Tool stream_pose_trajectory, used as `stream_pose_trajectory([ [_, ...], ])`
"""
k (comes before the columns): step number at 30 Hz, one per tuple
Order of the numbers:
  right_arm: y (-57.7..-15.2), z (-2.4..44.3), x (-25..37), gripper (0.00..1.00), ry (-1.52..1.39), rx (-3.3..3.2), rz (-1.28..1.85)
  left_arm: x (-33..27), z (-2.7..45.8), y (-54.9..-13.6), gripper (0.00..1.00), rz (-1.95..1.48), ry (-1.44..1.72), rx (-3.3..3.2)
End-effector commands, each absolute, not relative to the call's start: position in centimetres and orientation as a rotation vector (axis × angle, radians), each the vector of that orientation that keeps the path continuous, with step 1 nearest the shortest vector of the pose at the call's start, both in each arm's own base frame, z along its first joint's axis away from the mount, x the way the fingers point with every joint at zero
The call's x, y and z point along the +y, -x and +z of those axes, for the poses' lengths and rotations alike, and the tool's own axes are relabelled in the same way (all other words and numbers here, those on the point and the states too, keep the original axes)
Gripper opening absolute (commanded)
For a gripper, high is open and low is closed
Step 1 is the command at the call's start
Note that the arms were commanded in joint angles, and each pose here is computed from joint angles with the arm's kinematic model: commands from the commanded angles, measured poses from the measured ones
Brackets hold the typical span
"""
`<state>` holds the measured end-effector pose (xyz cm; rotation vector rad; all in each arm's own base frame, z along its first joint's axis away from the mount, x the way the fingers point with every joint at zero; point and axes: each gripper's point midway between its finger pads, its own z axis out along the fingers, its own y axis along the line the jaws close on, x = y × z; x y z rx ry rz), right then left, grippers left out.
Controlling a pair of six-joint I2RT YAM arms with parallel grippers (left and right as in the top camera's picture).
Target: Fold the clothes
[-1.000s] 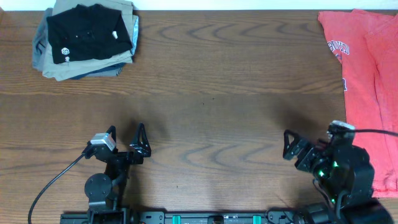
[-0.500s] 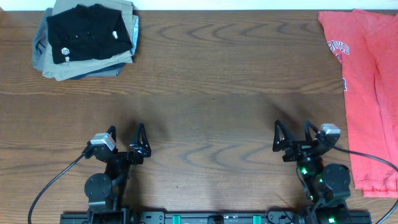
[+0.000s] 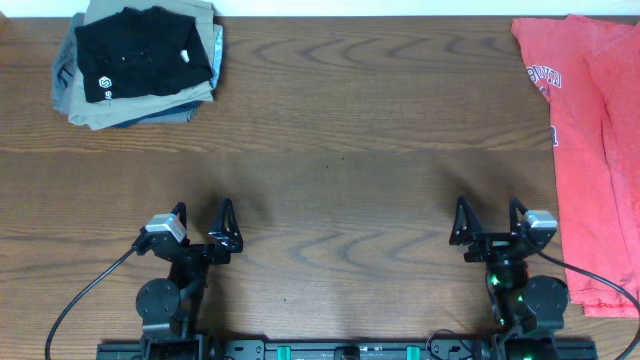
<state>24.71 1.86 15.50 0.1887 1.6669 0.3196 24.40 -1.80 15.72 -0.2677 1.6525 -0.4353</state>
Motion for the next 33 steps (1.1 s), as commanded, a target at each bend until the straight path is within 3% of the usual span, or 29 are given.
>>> stream_pose_trajectory([
  [1,-24.65,15.5,1.21,0.99,-0.141,1.652,0.243,-2.06,14.24,-24.3,0.98,-0.434,0.261,1.701],
  [10,-24.6,15.75,0.69,0.99,0.022,1.642,0.06,-2.06,14.24,-24.3,0.98,-0.434,0.261,1.701],
  [33,-24.6,15.83,0.64,0.99,0.022,1.639,0.055,-2.06,14.24,-24.3,0.98,-0.434,0.261,1.701],
])
